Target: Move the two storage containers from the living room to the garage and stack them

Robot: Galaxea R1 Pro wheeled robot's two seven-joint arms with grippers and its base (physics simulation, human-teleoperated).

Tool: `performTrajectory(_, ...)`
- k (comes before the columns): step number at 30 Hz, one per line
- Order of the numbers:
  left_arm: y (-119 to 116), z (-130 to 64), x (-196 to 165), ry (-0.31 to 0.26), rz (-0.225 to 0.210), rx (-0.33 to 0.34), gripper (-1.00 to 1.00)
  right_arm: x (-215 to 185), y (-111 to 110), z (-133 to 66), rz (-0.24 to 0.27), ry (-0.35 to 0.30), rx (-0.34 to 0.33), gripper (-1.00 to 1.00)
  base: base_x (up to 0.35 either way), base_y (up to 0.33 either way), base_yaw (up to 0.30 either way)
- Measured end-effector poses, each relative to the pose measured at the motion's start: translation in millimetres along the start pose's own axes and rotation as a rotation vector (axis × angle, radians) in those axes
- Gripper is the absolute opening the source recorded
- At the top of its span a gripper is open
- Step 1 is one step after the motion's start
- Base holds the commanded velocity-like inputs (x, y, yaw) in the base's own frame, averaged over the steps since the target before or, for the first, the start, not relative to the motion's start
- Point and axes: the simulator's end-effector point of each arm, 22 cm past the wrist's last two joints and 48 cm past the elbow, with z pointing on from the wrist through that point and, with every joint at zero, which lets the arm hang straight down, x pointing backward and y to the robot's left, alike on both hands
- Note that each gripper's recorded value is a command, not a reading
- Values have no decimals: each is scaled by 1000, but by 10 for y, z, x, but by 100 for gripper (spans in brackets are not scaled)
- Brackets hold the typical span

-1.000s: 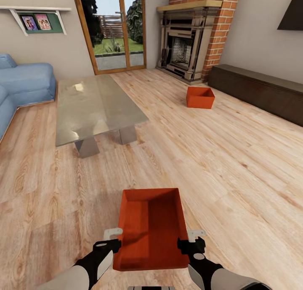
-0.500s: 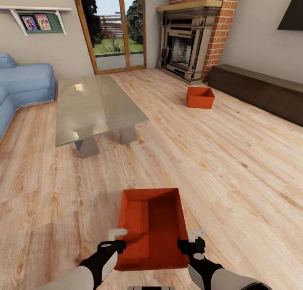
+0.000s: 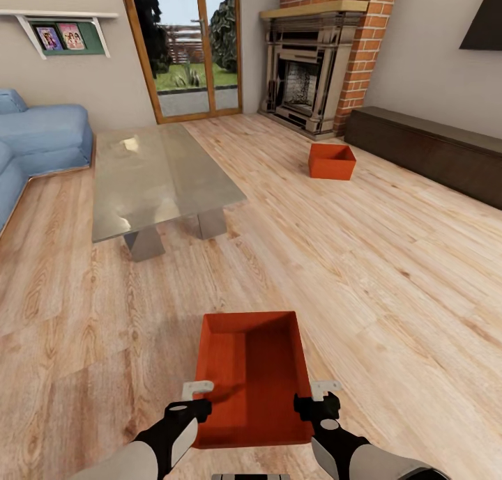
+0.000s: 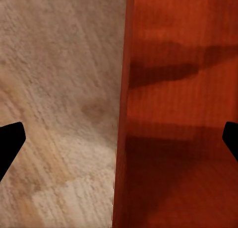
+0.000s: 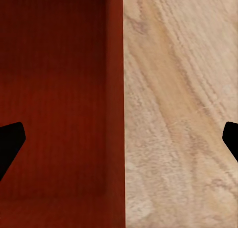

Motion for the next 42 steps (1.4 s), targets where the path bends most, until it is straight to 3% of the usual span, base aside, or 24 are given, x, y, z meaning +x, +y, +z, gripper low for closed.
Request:
performTrajectory(15, 33, 5, -17, -3, -4, -5, 100, -8, 21, -2, -12, -3, -5, 100, 0, 0, 0)
performTrajectory(24, 30, 4, -24, -4, -4, -4, 100, -18, 7, -5, 11, -7, 6, 100, 0, 0, 37)
performTrajectory(42, 33, 5, -18, -3, -4, -5, 100, -17, 3, -4, 13, -7, 6, 100, 0, -8, 33)
